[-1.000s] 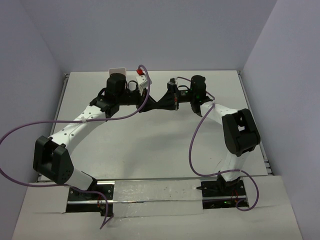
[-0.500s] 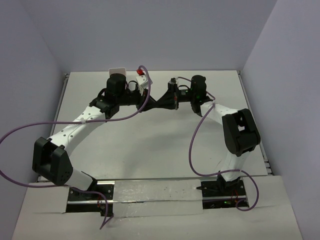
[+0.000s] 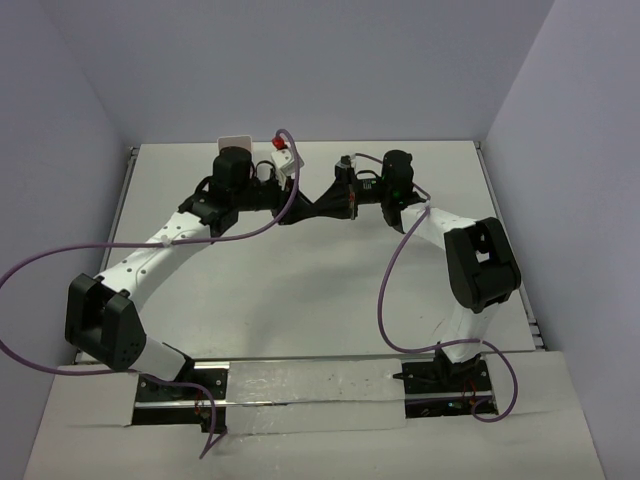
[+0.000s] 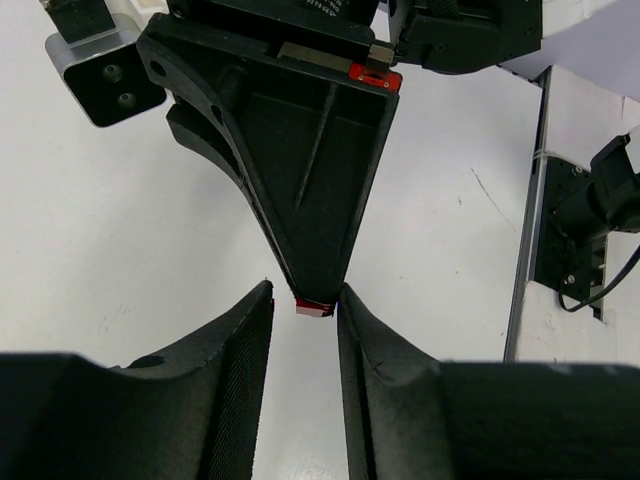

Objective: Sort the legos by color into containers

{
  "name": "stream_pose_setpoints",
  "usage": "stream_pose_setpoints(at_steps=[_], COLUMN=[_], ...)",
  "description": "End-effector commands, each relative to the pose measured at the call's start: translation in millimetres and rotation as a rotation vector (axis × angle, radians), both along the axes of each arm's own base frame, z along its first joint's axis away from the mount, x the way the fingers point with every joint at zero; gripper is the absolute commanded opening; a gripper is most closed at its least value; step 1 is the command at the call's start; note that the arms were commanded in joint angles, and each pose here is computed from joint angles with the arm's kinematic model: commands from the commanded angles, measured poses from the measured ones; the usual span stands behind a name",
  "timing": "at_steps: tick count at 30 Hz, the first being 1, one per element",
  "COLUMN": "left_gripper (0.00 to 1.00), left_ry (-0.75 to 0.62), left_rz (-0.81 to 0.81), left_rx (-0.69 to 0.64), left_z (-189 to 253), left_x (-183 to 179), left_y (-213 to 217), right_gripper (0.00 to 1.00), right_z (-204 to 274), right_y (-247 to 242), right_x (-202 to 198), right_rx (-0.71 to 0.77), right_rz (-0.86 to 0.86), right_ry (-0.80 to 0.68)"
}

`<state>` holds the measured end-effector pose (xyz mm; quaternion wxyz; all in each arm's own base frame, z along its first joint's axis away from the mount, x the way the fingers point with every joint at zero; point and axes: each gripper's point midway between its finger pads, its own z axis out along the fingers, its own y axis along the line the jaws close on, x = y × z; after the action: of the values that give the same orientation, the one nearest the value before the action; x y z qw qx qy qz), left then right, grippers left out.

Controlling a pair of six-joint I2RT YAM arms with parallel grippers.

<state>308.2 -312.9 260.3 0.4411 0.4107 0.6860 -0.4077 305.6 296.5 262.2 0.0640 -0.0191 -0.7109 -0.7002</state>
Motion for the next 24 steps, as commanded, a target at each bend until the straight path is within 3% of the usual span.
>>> stream_pose_setpoints(at_steps=[1,4,10,12,21,24], left_gripper=[0.4,0.4,0.25,0.25,0.5,0.63], left_ry=[0.02,0.03,0.045,0.048,0.061,0.055], left_rz=[0.085,0.103,0.094,0.095,0.035,0.0], left_rx=[-0.024,-0.062,-0.097,-0.103,-0.119,-0.124], left_z=[9,15,18,19,20,22], left_x=[19,24,26,26,16,8], left_y=[12,20,21,20,16,17], right_gripper=[0.09,0.08,0.08,0.09,0.08,0.07], right_z=[12,11,12,12,8,8], right_y=[-3,-3,-3,-3,-2,-2], right_x=[-14,-14,-14,-15,-11,-7], right_rx=[0.027,0.026,0.026,0.027,0.023,0.024], right_rz=[0.065,0.063,0.063,0.062,0.062,0.059], right_ry=[-0.068,-0.063,-0.061,-0.063,-0.047,-0.048])
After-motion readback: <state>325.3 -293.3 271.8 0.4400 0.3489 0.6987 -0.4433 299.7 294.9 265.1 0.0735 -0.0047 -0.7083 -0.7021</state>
